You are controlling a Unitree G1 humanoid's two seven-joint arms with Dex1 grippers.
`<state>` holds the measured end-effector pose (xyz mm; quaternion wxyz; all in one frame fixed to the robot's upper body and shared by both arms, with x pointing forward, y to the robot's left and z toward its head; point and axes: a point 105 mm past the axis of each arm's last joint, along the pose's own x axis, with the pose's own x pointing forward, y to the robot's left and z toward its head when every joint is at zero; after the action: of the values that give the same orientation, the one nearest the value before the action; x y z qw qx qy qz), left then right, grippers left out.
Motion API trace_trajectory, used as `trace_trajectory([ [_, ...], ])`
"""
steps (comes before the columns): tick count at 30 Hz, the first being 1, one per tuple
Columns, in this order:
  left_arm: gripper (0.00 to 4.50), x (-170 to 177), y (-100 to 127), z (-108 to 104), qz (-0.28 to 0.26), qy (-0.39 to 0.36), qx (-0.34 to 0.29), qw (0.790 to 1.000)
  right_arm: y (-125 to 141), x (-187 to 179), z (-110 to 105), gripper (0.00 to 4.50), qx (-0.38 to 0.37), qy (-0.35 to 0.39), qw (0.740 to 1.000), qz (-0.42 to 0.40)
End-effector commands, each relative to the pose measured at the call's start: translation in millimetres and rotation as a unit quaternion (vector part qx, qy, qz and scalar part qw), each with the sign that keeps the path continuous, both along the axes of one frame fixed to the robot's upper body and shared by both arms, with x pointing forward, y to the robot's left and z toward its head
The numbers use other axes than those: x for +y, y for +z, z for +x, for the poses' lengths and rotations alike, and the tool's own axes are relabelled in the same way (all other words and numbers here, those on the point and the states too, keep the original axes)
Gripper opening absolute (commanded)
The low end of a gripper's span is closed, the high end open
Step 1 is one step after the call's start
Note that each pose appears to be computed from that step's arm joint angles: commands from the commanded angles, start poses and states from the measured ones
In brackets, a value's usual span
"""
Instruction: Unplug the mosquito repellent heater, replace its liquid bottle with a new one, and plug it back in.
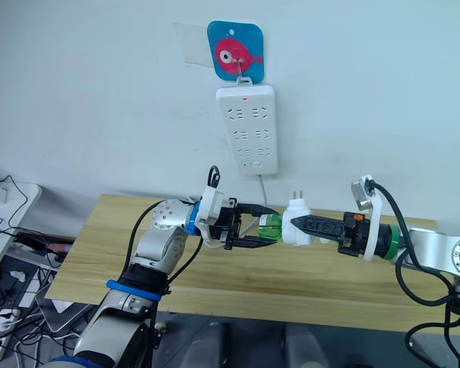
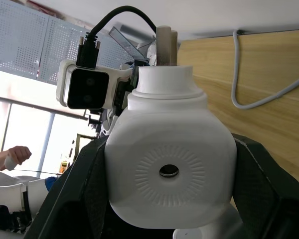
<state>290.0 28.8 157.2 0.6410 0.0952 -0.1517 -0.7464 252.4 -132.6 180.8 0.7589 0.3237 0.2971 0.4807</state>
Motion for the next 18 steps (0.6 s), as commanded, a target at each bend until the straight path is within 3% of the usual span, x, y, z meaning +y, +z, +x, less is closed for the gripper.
trace_trajectory([
  [1,2.26,-19.3,11.7,-13.6,-0.023,-0.043,-0.018,0.999,5.8,16.9,-12.7,2.94,-0.008,0.057,0.998,0.014],
  [4,2.26,-19.2,13.0,-12.4,-0.029,-0.037,-0.009,0.999,6.1,16.6,-14.6,2.94,-0.005,0.069,0.998,0.014],
  [8,2.26,-19.2,17.8,-6.5,-0.043,-0.018,0.018,0.999,5.6,15.1,-13.0,4.32,-0.001,0.068,0.998,0.008],
  [9,2.26,-19.3,18.4,-5.5,-0.045,-0.015,0.022,0.999,5.7,14.8,-12.7,4.48,0.000,0.069,0.998,0.006],
  [18,2.26,-20.0,19.2,-3.4,-0.051,-0.003,0.031,0.998,4.4,14.0,-11.8,4.48,0.005,0.069,0.998,0.001],
])
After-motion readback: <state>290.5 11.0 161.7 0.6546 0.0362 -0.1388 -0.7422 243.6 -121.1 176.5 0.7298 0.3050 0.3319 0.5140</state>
